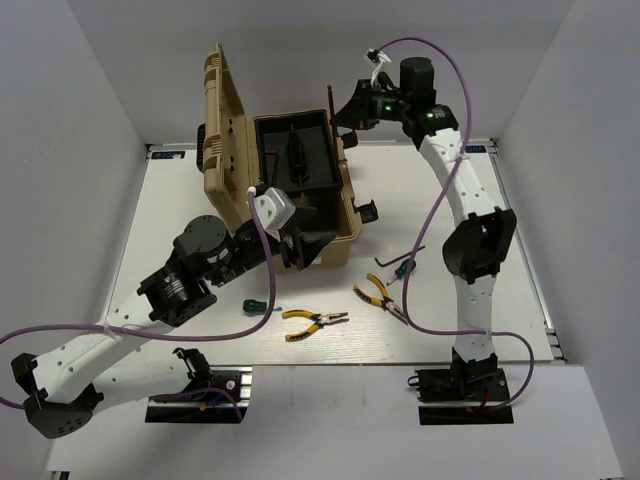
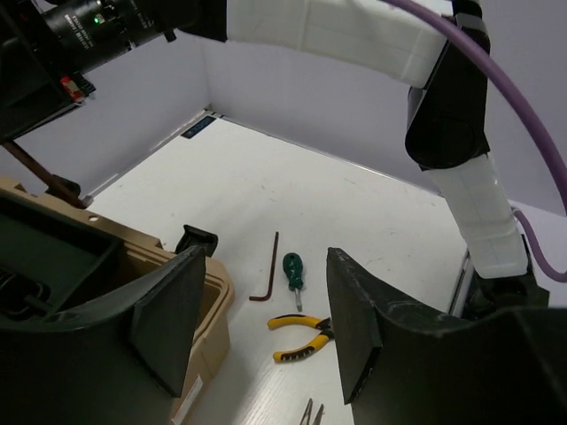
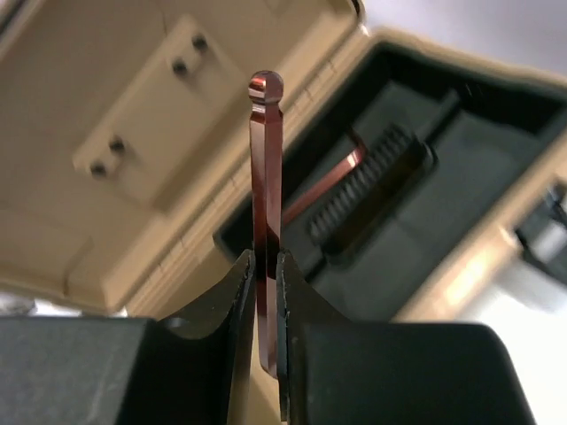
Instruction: Sort the tools into containers
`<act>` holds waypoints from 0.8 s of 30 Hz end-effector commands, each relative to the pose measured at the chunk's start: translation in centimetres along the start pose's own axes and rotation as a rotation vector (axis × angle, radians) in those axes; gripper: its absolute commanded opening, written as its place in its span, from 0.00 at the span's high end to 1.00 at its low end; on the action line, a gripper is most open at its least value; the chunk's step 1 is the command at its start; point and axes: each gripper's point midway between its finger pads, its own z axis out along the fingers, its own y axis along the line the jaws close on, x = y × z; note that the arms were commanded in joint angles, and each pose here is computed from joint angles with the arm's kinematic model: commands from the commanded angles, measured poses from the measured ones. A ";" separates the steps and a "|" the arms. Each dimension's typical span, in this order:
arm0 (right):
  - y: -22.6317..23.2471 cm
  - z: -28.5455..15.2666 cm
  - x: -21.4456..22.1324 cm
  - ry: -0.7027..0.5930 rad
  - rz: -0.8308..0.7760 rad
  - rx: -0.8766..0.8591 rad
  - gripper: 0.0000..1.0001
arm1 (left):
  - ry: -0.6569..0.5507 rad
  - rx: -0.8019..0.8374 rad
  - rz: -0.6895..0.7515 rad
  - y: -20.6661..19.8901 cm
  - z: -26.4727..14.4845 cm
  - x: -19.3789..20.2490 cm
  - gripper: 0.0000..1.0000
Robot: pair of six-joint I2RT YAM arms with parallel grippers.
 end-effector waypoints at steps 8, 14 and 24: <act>7.7 5.6 -7.3 -0.340 -0.079 -0.263 1.00 | -0.061 -0.087 -0.026 1.4 0.2 -1.3 0.33; 6.4 11.2 -2.1 -0.252 0.124 -0.342 1.00 | -0.055 -0.075 -0.044 1.1 0.1 -0.6 0.33; 3.5 14.1 2.7 -0.171 0.136 -0.265 1.00 | -0.032 -0.084 -0.044 1.2 -1.1 -0.2 0.32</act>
